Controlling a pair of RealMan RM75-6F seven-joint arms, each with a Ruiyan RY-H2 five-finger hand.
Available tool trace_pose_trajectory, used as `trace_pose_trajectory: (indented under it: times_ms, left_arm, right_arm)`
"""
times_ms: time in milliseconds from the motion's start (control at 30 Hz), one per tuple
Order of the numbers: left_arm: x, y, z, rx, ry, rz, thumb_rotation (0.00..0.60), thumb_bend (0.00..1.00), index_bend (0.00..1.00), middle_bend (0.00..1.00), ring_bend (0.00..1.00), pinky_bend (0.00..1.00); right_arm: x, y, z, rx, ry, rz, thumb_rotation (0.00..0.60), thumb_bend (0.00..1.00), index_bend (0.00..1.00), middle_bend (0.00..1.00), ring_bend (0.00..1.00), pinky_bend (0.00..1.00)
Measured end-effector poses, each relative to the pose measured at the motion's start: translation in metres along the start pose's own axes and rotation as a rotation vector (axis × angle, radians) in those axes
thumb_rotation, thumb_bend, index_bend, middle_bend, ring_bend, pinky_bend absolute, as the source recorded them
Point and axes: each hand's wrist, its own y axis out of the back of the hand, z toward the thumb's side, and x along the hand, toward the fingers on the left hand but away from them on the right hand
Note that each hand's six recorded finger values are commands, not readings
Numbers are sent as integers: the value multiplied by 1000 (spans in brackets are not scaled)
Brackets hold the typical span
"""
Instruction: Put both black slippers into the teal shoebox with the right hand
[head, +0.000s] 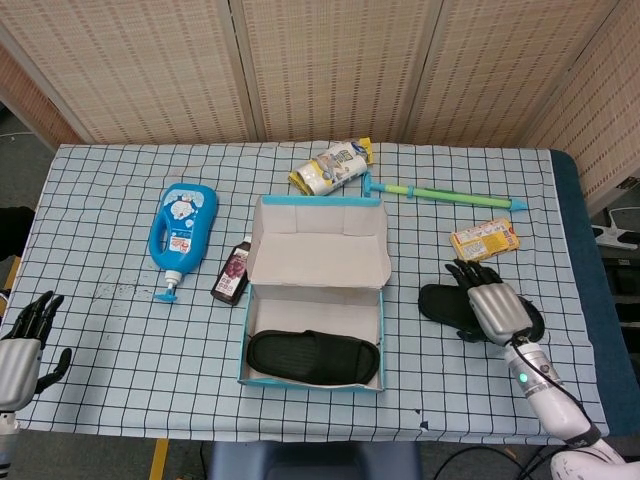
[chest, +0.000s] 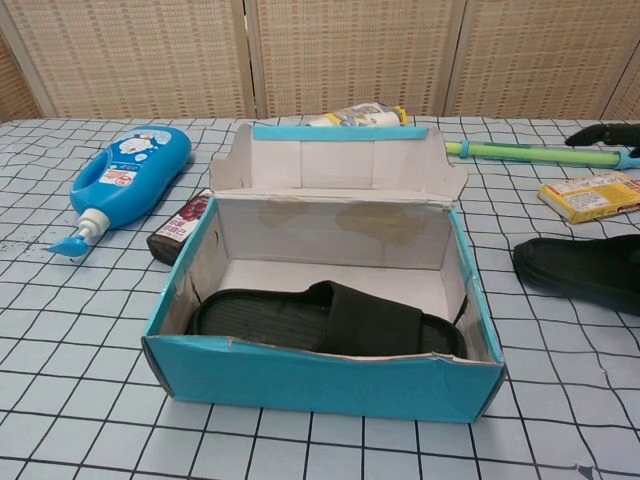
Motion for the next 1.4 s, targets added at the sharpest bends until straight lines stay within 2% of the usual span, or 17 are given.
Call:
trace_pose_trajectory:
  times_ms: [167,300,667,800,867,933,1000,1100,1233,1400]
  left_arm:
    - [0,-1,0,3,3,-1,600,413,29,0,90,533]
    - [1,-1,0,7,3,-3,600,414,30,0,90,533]
    - [0,-3,2,14,-4,-9,600,413,29,0,89,533]
    - [0,-3,2,15,-6,-10,600,413,29,0,90,533]
    - [0,-3,2,15,-5,-11,600,413,30,0,89,533]
    - [0,-3,1,15,-2,-11,600,413,30,0,89,533]
    - [0,-3,1,14,-1,-13,600,413,29,0,89,534]
    - [1,-3,1,15,-1,-13,600,413,30,0,90,533]
    - [0,-3,1,16,-2,-11,600,413,30,0,90,533]
    - [0,-3,1,15,0,-12,600,413,30,0,90,534]
  right_arm:
    - [5,-21,-48,4,-138,92,600,31,0,12,0,98]
    - [5,-36,-76,21,-208,146,600,31,0,12,0,95]
    - [-17,-61,-91,42,-248,163,600,29,0,15,0,94]
    - [-24,-68,-89,34,-247,170,600,29,8,102,0,95]
    - [-26,-70,-89,31,-246,172,600,29,60,185,39,115]
    - [-27,-71,-88,33,-245,165,600,29,156,311,155,187]
    - [-28,-71,-88,32,-245,149,600,29,310,427,282,293]
    - [-28,-68,-88,38,-246,123,600,29,463,523,385,393]
    - [-25,-62,-88,47,-248,81,600,29,568,603,472,484]
    - [-18,-46,-84,66,-241,-1,600,29,600,631,500,514]
